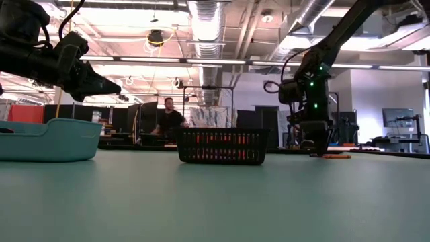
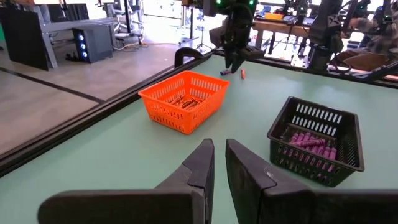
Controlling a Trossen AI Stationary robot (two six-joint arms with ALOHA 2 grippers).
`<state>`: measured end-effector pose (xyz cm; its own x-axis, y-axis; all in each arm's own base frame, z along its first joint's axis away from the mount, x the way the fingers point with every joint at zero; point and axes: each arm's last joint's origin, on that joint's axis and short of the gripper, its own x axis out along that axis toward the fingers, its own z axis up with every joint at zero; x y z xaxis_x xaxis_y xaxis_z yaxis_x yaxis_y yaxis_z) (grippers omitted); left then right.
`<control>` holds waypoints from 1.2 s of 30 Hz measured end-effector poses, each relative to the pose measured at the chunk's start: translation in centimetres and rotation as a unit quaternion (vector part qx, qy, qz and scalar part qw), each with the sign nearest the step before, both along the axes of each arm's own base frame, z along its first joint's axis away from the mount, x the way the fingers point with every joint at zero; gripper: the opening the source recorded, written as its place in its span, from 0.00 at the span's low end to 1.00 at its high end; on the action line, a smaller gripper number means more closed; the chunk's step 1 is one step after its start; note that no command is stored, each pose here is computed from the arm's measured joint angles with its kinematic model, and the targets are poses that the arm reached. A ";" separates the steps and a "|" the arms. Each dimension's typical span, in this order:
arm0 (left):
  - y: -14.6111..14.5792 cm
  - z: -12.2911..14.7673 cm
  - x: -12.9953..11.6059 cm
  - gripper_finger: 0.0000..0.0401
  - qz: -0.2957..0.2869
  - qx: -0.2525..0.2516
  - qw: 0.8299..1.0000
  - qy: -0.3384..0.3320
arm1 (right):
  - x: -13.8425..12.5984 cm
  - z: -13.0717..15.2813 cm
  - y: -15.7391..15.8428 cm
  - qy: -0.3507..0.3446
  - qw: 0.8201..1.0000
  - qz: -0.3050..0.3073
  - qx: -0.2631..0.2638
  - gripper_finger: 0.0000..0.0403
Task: Sort crayons
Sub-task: Put the violet crayon into the black bin
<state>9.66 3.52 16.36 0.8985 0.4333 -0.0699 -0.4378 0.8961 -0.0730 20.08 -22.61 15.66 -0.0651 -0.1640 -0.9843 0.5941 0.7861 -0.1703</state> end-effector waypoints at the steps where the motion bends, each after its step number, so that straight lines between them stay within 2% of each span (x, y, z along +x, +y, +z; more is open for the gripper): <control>1: 0.0 0.0 0.0 0.07 0.000 0.000 1.000 0.000 | 0.0 -0.3 -0.1 0.004 1.000 0.002 0.004 0.35; 6: 0.0 0.0 0.0 0.07 0.000 0.000 1.000 0.000 | 0.4 -1.6 -0.4 0.023 0.999 0.023 0.009 0.35; 11: 0.0 0.0 0.0 0.07 0.000 0.000 1.000 0.000 | 0.9 -1.7 0.1 0.030 0.998 0.051 0.006 0.32; 15: 0.0 0.0 0.0 0.07 0.000 0.000 1.000 0.000 | 1.3 -1.6 0.5 0.033 0.996 0.079 0.007 0.25; 23: 0.0 0.0 0.0 0.07 0.000 0.000 1.000 0.000 | 2.4 -1.6 1.5 0.036 0.992 0.123 0.010 0.04; 26: 0.0 0.0 0.0 0.07 0.000 0.000 1.000 0.000 | 2.9 -1.5 1.9 0.035 0.991 0.132 0.007 0.02; 31: 0.0 0.0 0.0 0.07 0.000 0.000 1.000 0.000 | 5.3 -0.4 2.5 -0.013 0.987 0.163 0.002 0.02; 36: 0.0 0.0 0.0 0.07 0.000 0.000 1.000 0.000 | 8.1 2.2 3.3 -0.039 0.979 0.197 -0.029 0.01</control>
<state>9.66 3.53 16.37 0.8983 0.4338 -0.0697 -0.4383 0.8958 -0.0732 28.20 -19.33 17.91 0.0890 -0.2173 -0.9720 0.2597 0.9472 -0.1879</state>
